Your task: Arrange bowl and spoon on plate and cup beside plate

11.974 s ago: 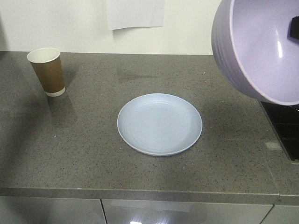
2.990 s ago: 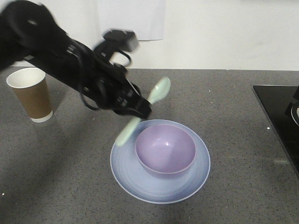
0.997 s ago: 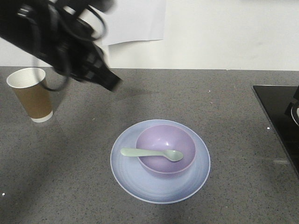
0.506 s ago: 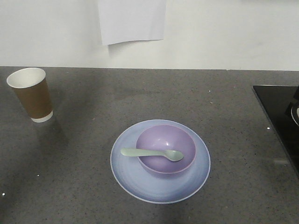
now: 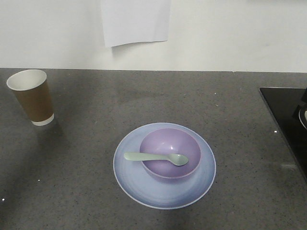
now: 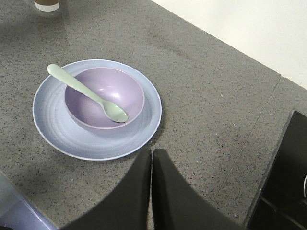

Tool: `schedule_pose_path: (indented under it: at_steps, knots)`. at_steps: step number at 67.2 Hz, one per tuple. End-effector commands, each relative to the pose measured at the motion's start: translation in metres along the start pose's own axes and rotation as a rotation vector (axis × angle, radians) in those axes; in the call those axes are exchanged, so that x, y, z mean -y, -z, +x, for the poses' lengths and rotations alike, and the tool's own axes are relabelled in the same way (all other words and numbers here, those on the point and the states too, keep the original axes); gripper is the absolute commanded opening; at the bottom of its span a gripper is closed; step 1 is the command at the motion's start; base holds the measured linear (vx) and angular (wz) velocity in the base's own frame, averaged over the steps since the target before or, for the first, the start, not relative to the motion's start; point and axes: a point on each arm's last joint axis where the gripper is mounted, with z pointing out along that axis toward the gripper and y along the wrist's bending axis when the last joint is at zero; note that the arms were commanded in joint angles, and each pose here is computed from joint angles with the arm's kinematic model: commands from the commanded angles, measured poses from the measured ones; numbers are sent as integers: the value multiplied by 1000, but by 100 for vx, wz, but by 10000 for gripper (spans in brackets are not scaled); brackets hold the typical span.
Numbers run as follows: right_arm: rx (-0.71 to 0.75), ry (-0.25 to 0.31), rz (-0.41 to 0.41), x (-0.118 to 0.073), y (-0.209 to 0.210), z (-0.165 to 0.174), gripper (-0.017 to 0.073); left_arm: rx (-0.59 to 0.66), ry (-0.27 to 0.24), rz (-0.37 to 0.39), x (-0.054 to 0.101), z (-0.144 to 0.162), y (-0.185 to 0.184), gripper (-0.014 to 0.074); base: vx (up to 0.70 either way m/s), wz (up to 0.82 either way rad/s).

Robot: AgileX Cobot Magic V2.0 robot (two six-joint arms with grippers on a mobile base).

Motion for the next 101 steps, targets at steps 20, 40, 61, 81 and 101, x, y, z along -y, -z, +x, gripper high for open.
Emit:
schedule_pose_path:
  at_steps: [20, 40, 61, 81, 101]
  knots:
    - [84, -8, 30, 3, 4, -11, -6, 36, 172, 60, -24, -5, -26, 312, 0, 0]
    - [84, -11, 23, 2, 4, -11, -6, -129, 232, 181, -20, 14, -90, 333, 0, 0]
    - [82, -11, 22, 2, 4, -10, -6, -285, 308, 282, -13, 42, -158, 333, 0, 0]
    - [75, -19, -2, 0, 4, -10, -6, -346, 320, 286, -4, 59, -193, 333, 0, 0]
    - [80, -26, -13, -1, 4, -10, -6, -442, 301, 286, 8, 81, -221, 333, 0, 0]
